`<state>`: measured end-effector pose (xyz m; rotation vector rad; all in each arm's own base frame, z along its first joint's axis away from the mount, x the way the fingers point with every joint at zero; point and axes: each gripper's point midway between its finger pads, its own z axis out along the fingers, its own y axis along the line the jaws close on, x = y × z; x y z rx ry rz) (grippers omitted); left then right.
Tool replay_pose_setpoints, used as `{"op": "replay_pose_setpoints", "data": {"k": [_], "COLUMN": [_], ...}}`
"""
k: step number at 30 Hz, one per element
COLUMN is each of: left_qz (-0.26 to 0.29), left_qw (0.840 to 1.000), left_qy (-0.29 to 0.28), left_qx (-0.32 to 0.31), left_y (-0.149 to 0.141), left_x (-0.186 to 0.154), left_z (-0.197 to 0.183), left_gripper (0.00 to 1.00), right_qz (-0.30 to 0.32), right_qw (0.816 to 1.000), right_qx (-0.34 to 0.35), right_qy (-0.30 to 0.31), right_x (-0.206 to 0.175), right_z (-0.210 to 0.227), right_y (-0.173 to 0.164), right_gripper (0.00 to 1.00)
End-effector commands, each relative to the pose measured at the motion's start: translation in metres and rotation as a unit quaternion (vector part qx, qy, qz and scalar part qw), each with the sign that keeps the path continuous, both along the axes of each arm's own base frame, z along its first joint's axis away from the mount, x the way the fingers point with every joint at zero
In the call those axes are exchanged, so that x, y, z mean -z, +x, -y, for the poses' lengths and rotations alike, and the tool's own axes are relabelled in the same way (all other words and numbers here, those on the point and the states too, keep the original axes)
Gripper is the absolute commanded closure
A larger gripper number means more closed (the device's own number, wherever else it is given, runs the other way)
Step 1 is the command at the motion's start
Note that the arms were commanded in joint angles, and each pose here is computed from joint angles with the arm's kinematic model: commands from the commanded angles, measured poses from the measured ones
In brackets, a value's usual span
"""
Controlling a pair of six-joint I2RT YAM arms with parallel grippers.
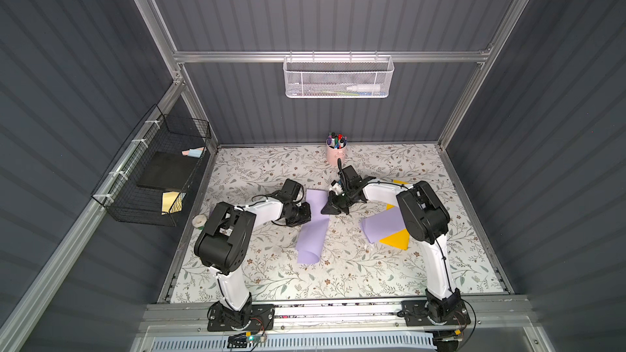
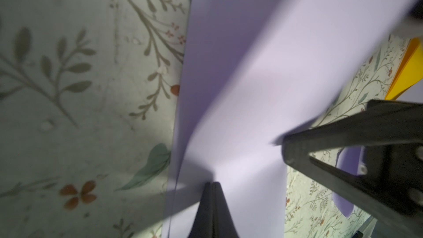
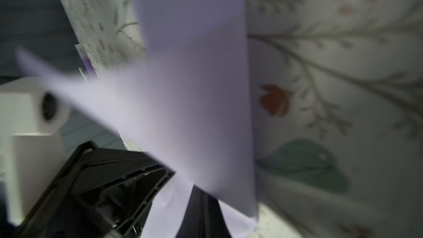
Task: Fold the rectangular paper in half along the long edge
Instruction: Fold the paper at the center of the board.
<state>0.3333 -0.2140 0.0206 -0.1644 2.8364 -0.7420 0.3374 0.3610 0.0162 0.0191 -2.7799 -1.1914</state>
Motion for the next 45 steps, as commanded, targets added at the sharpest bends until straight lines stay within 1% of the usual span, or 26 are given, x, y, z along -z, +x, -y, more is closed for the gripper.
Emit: {"op": "replay_pose_setpoints", "data": {"k": [1, 3, 5, 7, 10, 12, 14, 18, 21, 24, 26, 31, 38, 45], "left_qz": [-0.085, -0.084, -0.085, -0.084, -0.084, -0.085, -0.084, -0.083, -0.083, -0.084, -0.084, -0.084, -0.081, -0.085], "left_qw": [0.992, 0.992, 0.992, 0.992, 0.992, 0.992, 0.992, 0.992, 0.992, 0.992, 0.992, 0.993, 0.993, 0.993], "left_qy": [0.09, 0.09, 0.09, 0.091, 0.092, 0.092, 0.092, 0.092, 0.091, 0.091, 0.091, 0.088, 0.086, 0.087], "left_qx": [-0.007, -0.008, -0.007, -0.006, -0.006, -0.005, -0.005, -0.005, -0.005, -0.005, -0.005, -0.005, -0.005, -0.004], "left_y": [-0.044, -0.045, -0.045, -0.046, -0.046, -0.046, -0.046, -0.046, -0.045, -0.045, -0.044, -0.043, -0.041, -0.043], "left_x": [0.04, 0.039, 0.039, 0.038, 0.038, 0.039, 0.038, 0.038, 0.038, 0.039, 0.038, 0.038, 0.035, 0.037], "left_z": [-0.039, -0.04, -0.04, -0.04, -0.04, -0.041, -0.04, -0.04, -0.04, -0.039, -0.039, -0.038, -0.037, -0.037], "left_gripper": [1.0, 1.0, 1.0, 1.0, 1.0, 1.0, 1.0, 1.0, 1.0, 1.0, 1.0, 1.0, 1.0, 1.0], "right_qz": [-0.017, -0.025, -0.032, -0.04, -0.041, -0.033, -0.015, 0.036, 0.047, 0.038, 0.031, 0.017, -0.004, -0.015], "right_qw": [1.0, 0.999, 0.996, 0.995, 0.993, 0.993, 0.996, 0.998, 0.999, 0.999, 0.999, 1.0, 0.999, 0.997], "right_qx": [0.021, 0.039, 0.059, 0.07, 0.086, 0.091, 0.08, 0.043, 0.01, -0.015, -0.025, -0.018, 0.022, 0.068], "right_qy": [-0.008, -0.019, -0.051, -0.063, -0.067, -0.065, -0.038, 0.016, 0.025, 0.021, 0.012, -0.006, -0.029, -0.047], "right_x": [0.013, 0.023, 0.036, 0.043, 0.044, 0.035, 0.014, -0.035, -0.049, -0.043, -0.032, -0.006, 0.023, 0.034], "right_z": [0.014, 0.029, 0.052, 0.07, 0.09, 0.095, 0.085, 0.053, 0.028, 0.006, -0.005, -0.007, 0.029, 0.082], "right_y": [0.002, 0.003, 0.004, 0.004, 0.009, 0.014, 0.019, 0.025, 0.022, 0.015, 0.012, 0.014, 0.022, 0.029], "right_gripper": [1.0, 1.0, 1.0, 1.0, 1.0, 1.0, 1.0, 1.0, 1.0, 1.0, 1.0, 1.0, 1.0, 1.0]}}
